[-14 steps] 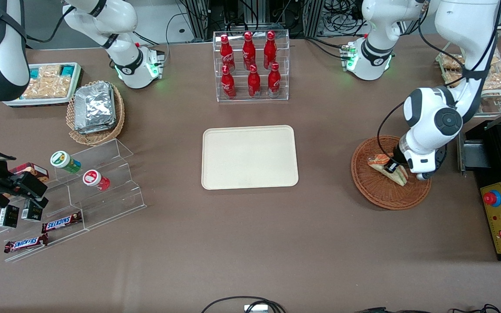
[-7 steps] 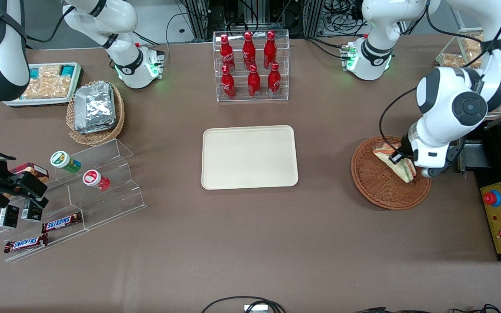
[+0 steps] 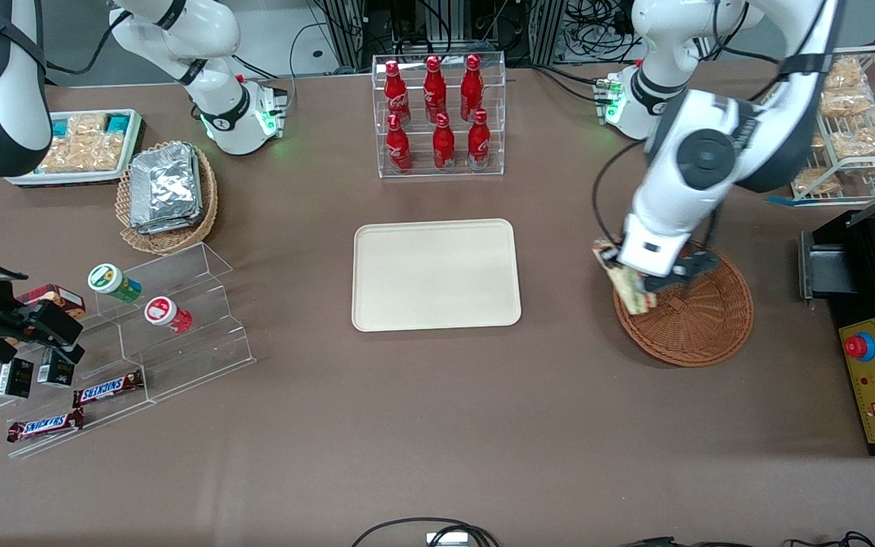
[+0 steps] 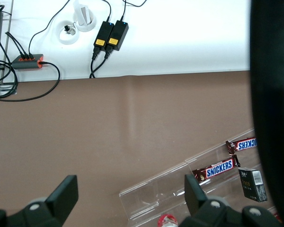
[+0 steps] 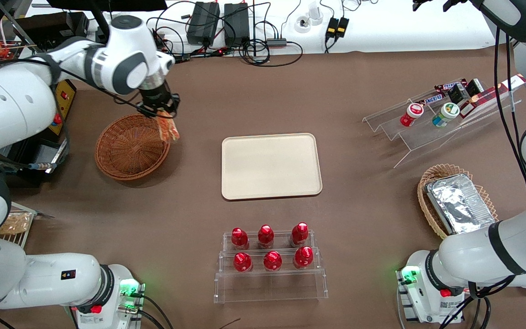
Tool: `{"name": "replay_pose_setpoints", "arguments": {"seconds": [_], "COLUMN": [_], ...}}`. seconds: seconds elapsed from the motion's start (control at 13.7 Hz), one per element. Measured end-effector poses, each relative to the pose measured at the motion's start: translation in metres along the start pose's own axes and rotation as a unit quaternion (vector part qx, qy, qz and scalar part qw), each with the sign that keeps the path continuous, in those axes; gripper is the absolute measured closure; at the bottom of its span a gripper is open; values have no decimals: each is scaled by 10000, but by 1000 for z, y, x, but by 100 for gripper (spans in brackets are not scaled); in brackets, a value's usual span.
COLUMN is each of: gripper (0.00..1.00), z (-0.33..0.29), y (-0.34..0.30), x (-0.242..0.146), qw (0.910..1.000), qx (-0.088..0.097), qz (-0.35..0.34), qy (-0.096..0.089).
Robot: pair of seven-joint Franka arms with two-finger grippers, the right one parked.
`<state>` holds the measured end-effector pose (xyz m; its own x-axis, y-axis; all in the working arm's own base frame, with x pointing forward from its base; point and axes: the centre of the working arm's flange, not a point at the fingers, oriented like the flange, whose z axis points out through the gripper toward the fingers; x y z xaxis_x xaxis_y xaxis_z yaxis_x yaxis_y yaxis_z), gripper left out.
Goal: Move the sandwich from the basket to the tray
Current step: 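Lift the sandwich and carry it with the left gripper over the cream tray, then lower the sandwich onto the tray and open the left gripper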
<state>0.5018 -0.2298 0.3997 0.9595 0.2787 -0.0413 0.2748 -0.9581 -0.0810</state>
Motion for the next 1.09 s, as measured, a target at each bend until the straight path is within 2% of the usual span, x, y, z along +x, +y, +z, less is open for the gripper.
{"name": "replay_pose_setpoints", "arguments": {"seconds": [0.15,0.29,0.36,0.66,0.8,1.09], "gripper": [81,81,81,81,81,81], "z": [8,23,32,57,70,94], "y": [32,65,82,128,144,166], "x": [-25,-55,-69,-106,-122,-142], "qw": [9986,9933,9904,9818,9767,9719], "qx": [142,360,396,268,275,191], "qz": [508,1091,1323,1881,2125,2346], "qy": [52,119,108,56,68,44]}}
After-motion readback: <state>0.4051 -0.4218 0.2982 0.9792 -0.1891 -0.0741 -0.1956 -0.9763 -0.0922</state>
